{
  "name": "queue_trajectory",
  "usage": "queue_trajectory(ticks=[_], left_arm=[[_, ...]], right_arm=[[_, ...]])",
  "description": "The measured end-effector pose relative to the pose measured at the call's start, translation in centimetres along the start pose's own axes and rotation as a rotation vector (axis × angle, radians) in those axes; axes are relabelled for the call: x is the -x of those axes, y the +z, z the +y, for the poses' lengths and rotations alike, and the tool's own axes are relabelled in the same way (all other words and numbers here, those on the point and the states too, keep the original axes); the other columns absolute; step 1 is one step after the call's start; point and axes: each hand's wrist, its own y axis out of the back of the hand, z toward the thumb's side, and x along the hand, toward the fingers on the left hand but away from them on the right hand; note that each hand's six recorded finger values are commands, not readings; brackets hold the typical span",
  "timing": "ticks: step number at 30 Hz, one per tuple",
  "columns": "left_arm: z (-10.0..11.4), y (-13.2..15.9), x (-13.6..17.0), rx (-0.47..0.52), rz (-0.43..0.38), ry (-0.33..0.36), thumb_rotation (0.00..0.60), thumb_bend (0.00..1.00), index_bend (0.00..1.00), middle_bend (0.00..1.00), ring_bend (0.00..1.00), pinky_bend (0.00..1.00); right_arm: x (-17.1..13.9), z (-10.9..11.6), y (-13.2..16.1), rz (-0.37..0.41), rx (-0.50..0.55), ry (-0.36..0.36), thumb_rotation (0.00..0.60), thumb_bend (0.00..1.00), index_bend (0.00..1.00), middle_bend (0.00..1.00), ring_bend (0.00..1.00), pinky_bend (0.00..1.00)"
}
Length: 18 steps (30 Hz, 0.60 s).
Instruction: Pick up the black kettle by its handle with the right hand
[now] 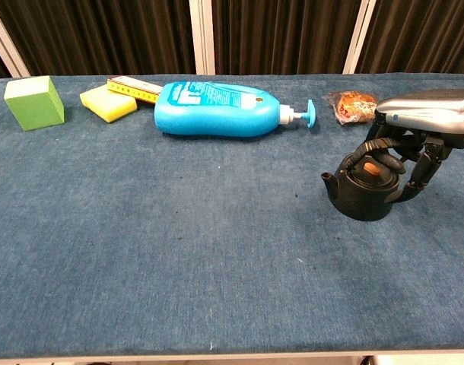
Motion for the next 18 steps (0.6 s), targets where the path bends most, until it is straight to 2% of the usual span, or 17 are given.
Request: queue_trajectory(ticks=[9, 13, 18], left_arm=[[-0.06, -0.09, 0.06, 0.002, 0.002, 0.0, 0.6, 0.02, 0.17, 0.16, 0.09, 0.0], [-0.1, -0.17, 0.05, 0.003, 0.003, -0.002, 0.6, 0.02, 0.17, 0.16, 0.09, 0.0], [-0.15, -0.15, 0.01, 0.004, 0.002, -0.001, 0.6, 0.02, 0.17, 0.16, 0.09, 0.0]], right_arm=[[-0.16, -0.13, 0.02, 0.0, 0.01, 0.015, 0.6, 0.2, 0.99, 0.88, 0.94, 0.2], [-0.24, -0.16, -0.02, -0.002, 0.019, 0.02, 0.6, 0.2, 1.0, 0.91, 0.99, 0.24], [-0.23, -0.07, -0.04, 0.0, 0.024, 0.014, 0.6, 0.2, 1.0, 0.94, 1.0, 0.25]])
